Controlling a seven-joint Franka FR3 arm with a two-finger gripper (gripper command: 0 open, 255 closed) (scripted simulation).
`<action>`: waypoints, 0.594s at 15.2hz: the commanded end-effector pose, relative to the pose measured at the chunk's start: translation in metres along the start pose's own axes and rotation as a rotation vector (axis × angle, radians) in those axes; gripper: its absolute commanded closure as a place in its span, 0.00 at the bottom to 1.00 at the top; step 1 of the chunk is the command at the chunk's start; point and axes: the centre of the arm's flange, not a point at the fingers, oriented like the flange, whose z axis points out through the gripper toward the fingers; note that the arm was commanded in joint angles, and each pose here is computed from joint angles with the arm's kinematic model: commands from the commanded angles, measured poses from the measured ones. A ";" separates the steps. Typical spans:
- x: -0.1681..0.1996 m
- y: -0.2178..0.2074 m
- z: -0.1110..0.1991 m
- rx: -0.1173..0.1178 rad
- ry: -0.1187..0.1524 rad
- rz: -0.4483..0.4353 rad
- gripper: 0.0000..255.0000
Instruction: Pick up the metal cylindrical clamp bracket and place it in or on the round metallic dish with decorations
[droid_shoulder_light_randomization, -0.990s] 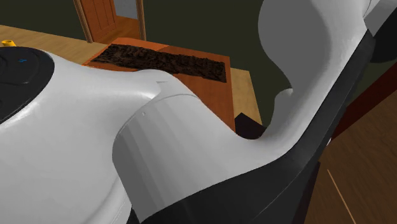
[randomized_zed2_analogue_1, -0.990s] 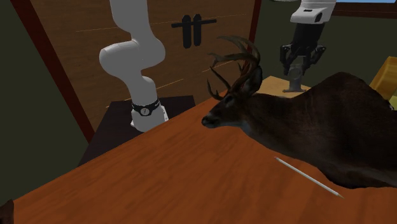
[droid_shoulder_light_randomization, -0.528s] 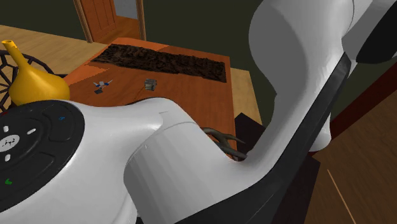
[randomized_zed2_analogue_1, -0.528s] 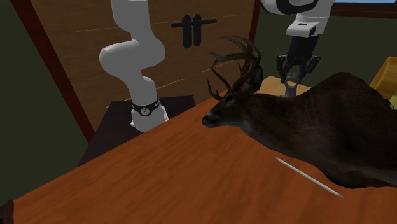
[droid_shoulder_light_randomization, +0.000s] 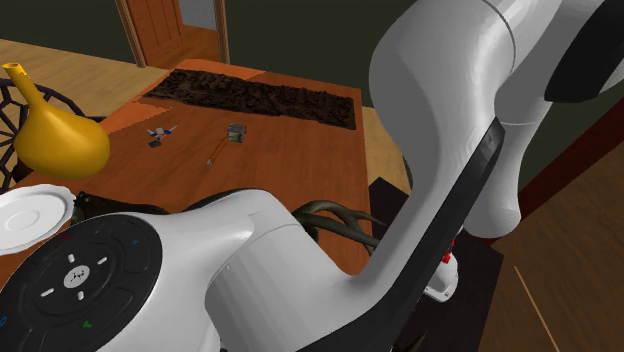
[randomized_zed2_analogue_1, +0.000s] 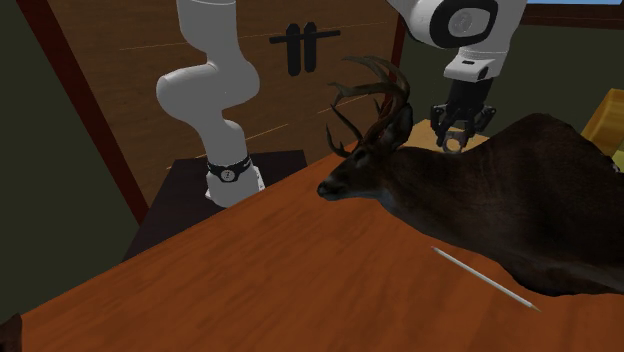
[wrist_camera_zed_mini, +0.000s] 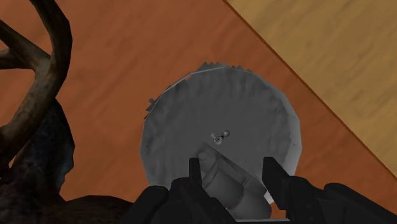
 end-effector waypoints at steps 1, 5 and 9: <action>-0.001 0.000 0.003 0.001 0.000 0.000 1.00; -0.001 0.000 0.003 0.001 0.000 0.000 1.00; -0.001 0.000 0.003 0.001 0.000 0.000 0.00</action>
